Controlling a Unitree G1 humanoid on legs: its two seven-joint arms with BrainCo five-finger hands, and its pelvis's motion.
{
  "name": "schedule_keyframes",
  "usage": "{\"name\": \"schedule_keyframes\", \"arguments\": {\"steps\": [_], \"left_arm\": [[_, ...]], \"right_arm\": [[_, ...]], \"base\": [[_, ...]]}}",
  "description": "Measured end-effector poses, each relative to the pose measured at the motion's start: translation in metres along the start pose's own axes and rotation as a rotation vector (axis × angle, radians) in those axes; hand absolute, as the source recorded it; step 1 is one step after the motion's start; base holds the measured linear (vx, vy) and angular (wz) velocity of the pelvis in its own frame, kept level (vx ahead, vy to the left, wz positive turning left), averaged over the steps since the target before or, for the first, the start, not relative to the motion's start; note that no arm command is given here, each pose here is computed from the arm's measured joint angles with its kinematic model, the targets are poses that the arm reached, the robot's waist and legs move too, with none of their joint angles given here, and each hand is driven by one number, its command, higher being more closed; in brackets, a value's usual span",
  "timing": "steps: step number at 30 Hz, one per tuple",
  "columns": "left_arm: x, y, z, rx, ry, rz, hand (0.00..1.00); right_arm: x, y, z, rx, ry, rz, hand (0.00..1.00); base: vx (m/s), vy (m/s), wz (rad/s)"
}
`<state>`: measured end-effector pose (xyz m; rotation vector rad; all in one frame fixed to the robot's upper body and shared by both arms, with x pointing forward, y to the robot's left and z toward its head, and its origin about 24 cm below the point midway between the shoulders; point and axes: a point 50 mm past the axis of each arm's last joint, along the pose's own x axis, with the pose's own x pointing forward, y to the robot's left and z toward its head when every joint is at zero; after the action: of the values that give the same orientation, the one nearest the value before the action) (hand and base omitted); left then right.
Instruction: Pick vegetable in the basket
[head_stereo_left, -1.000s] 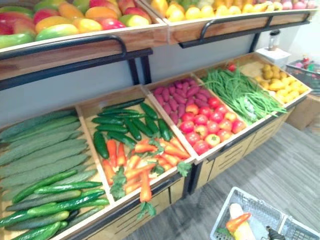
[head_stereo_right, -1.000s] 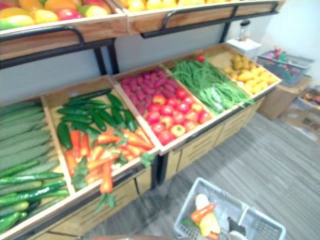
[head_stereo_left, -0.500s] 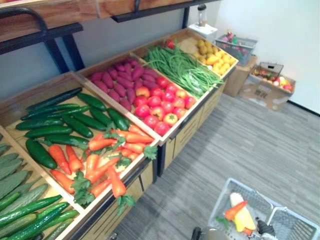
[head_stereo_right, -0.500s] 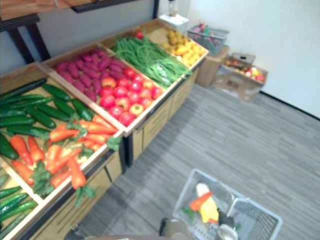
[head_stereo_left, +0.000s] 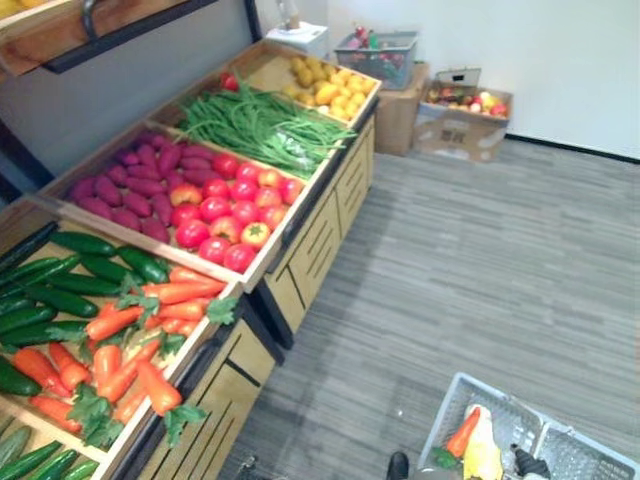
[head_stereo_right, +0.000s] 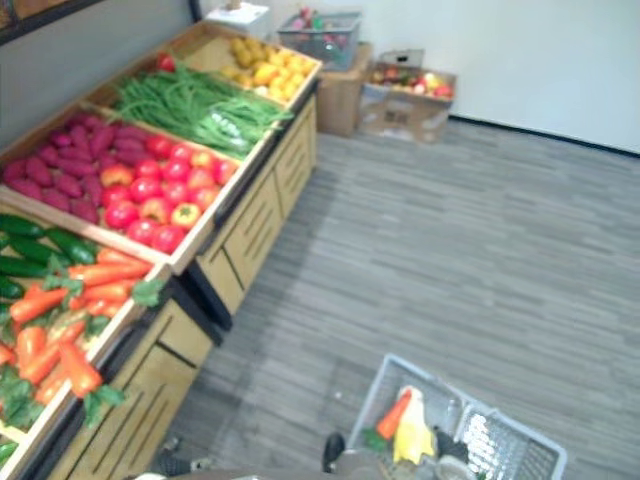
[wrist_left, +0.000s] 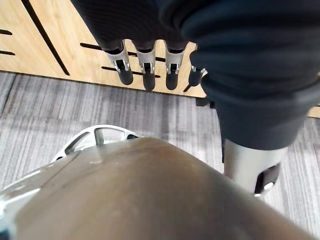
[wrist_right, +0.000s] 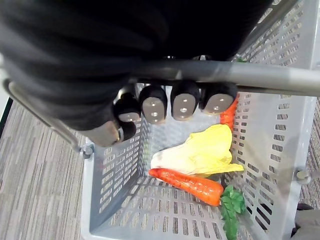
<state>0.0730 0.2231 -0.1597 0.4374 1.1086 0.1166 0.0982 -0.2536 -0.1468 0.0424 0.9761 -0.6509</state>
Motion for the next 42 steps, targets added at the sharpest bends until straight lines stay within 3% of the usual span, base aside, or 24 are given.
{"name": "schedule_keyframes", "arguments": {"steps": [9, 16, 26, 31, 35, 42], "left_arm": [[-0.002, -0.010, 0.005, -0.031, -0.018, -0.003, 0.00], [-0.002, -0.010, 0.003, -0.085, 0.002, 0.025, 0.00], [0.004, 0.003, 0.017, 0.031, -0.056, 0.030, 0.00], [0.003, 0.007, 0.012, 0.018, -0.045, 0.046, 0.00], [0.001, -0.008, 0.013, -0.033, -0.031, 0.026, 0.00], [0.002, -0.007, 0.015, -0.042, -0.035, 0.036, 0.00]], "right_arm": [[0.006, -0.015, 0.017, -0.013, -0.052, -0.039, 1.00], [-0.001, 0.003, 0.020, 0.002, -0.099, 0.006, 1.00], [-0.002, 0.023, 0.039, 0.030, -0.177, 0.064, 1.00], [-0.003, 0.030, 0.037, 0.031, -0.166, 0.079, 1.00], [-0.001, 0.022, 0.038, 0.033, -0.162, 0.055, 1.00], [-0.002, 0.013, 0.013, 0.034, -0.070, 0.028, 1.00]], "base": [[0.02, 0.086, -0.73], [0.17, 0.211, -0.75], [0.17, 0.056, -0.47], [0.22, -0.162, 0.19], [0.23, -0.263, 0.11], [0.12, -0.167, 0.27]]}}
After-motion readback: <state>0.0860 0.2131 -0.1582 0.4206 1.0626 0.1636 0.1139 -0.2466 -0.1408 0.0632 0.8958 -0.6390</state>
